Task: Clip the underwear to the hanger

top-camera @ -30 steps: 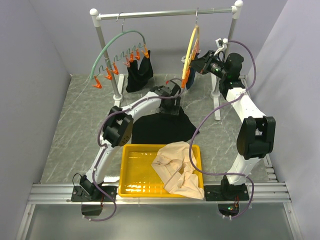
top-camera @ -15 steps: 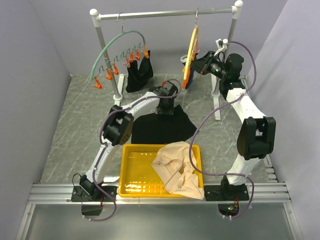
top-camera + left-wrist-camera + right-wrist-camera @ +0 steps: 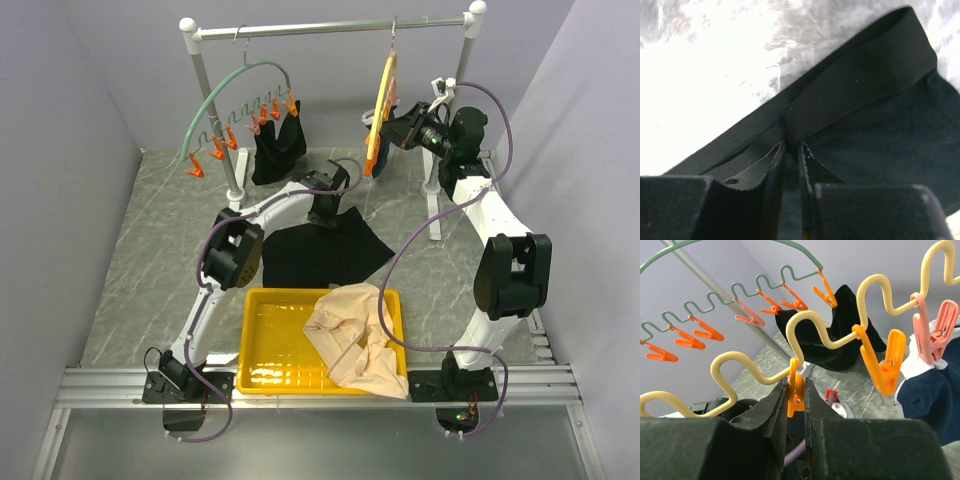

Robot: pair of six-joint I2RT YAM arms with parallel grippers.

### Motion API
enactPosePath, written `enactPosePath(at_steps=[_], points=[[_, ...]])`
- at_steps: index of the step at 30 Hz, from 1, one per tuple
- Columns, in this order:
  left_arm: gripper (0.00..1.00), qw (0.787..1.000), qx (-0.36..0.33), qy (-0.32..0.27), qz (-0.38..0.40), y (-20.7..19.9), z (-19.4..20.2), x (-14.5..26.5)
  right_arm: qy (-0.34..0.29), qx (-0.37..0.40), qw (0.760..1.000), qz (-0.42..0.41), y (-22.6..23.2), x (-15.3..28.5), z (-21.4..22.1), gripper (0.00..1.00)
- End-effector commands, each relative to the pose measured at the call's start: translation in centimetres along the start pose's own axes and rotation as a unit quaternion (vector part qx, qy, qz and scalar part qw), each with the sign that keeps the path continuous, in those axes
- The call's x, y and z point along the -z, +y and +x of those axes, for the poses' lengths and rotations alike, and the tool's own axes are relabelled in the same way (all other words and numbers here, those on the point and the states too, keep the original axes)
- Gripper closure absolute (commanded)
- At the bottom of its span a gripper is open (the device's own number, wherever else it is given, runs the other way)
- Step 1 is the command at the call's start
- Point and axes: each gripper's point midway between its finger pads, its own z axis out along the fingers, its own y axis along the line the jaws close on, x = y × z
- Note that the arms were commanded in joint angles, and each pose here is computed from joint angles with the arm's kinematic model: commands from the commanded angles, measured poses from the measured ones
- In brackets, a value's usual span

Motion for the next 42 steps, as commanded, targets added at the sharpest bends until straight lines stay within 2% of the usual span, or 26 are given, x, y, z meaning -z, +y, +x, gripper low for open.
enactPosePath(at_steps=[1,4,6,8,9,11,12,13,18,19,22,23,29,35,38,42], points=[[0.81,0.988,-0.12,0.098,-0.026,2.5,7.4,-4.5,-0.012,0.025,1.0,-0.007,1.1,0.5,-1.5,1.0],[0.85,0.968,-0.231,0.096,-0.002,1.8,8.3,-4.3,-0.012,0.026,1.0,-0.007,1.1,0.6,-1.6,1.0],[0.85,0.942,-0.319,0.1,0.014,1.7,9.9,-4.3,-0.012,0.027,1.0,-0.009,1.1,0.5,-1.6,1.0],[0.84,0.924,-0.377,0.062,0.027,1.3,8.5,-3.5,-0.014,0.028,0.999,-0.009,1.2,0.5,-1.7,1.0],[0.83,0.916,-0.394,0.066,0.031,1.8,9.4,-3.5,-0.012,0.029,0.999,-0.011,1.2,0.5,-1.7,1.0],[0.78,0.906,-0.42,0.03,0.045,1.1,7.7,-2.7,-0.012,0.029,0.999,-0.011,1.2,0.5,-1.6,1.0],[0.75,0.906,-0.419,0.018,0.047,0.9,6.7,-2.3,-0.012,0.029,0.999,-0.012,1.2,0.5,-1.6,1.0],[0.67,0.907,-0.416,0.016,0.061,0.3,6.3,-2.1,-0.012,0.027,0.999,-0.013,1.2,0.5,-1.6,1.0],[0.44,0.945,-0.318,-0.012,0.072,-2.8,1.8,0.7,-0.015,0.029,0.999,-0.016,1.4,0.4,-1.9,1.0],[0.3,0.951,-0.299,-0.015,0.072,-3.1,1.4,1.0,-0.015,0.03,0.999,-0.016,1.4,0.4,-2.0,1.0],[0.27,0.971,-0.229,-0.017,0.069,-4.3,0.6,2.7,-0.016,0.031,0.999,-0.015,1.5,0.5,-2.1,1.0],[0.27,0.981,-0.18,-0.013,0.065,-4.5,0.6,3.0,-0.017,0.029,0.999,-0.015,1.5,0.5,-2.1,1.0],[0.23,0.999,-0.035,0.007,0.037,-5.0,0.9,3.2,-0.018,0.027,0.999,-0.018,1.9,0.6,-2.1,1.0],[0.16,0.999,0.042,-0.006,0.001,-5.0,0.1,1.5,-0.017,0.026,0.999,-0.02,1.9,0.7,-2.0,1.0],[0.07,0.999,0.048,-0.009,-0.007,-5.5,0.3,0.6,-0.017,0.026,0.999,-0.018,1.8,0.8,-1.9,1.0],[0.04,0.998,0.048,0.024,-0.024,-5.0,2.8,-1.7,-0.014,0.03,0.999,-0.016,1.8,1.0,-1.6,1.0]])
